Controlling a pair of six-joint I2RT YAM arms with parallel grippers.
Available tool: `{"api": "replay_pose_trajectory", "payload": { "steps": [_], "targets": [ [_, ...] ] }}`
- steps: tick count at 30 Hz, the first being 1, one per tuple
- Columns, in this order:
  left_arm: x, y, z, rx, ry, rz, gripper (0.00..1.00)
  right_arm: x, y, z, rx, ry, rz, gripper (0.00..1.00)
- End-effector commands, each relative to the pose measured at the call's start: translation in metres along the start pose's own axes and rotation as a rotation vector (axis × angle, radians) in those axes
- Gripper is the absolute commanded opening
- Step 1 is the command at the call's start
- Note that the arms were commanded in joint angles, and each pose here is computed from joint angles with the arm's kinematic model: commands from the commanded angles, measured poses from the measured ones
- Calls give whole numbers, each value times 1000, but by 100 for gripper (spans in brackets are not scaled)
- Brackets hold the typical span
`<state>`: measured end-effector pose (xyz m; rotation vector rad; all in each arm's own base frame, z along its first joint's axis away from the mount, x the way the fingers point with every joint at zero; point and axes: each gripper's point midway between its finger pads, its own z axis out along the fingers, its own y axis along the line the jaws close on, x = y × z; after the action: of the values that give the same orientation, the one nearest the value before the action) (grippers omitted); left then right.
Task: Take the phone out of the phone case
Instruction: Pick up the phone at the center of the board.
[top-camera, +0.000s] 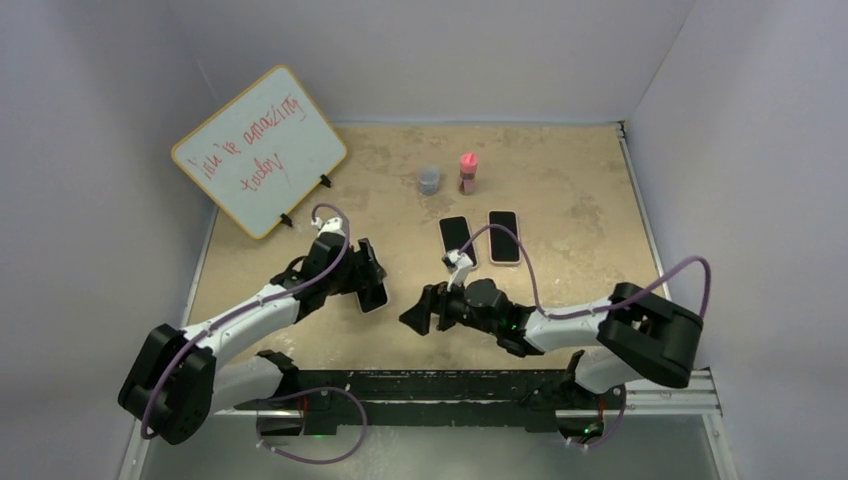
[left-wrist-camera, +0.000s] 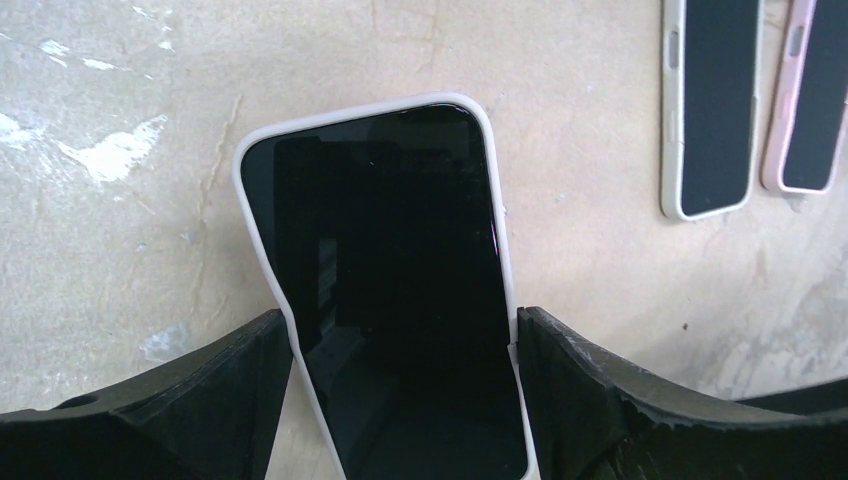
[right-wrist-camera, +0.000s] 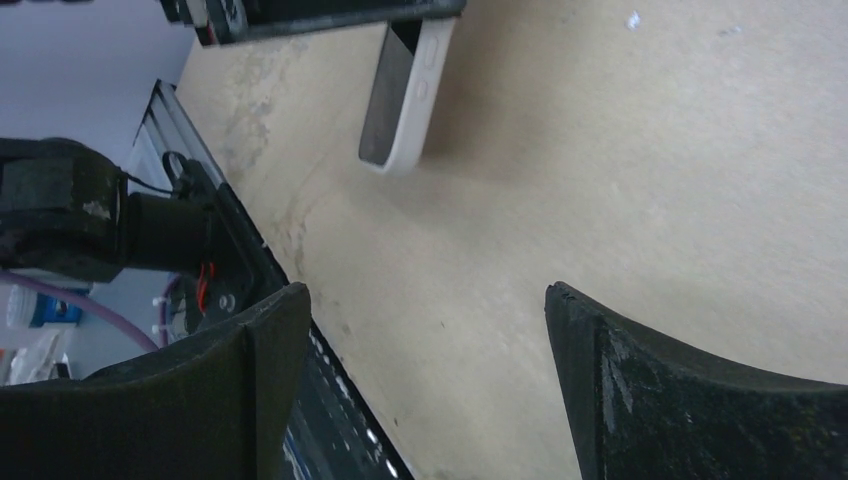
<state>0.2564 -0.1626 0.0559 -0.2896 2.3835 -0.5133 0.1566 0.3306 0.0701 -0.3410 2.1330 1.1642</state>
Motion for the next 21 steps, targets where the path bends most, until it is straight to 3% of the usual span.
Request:
{"api": "replay_pose_trajectory", "payload": {
  "steps": [1,12,21],
  "targets": [
    [-21,-35,-15,174,-88,-8,21,-40,31,27,-46,-182,41,86],
    [-9,-45,-30,280,-73,-28,22,-50,46,57,-77,-264,72,68],
    [-2,-47,-35,333,-68,-33,22,-41,49,71,-102,-227,79,59]
  ]
}}
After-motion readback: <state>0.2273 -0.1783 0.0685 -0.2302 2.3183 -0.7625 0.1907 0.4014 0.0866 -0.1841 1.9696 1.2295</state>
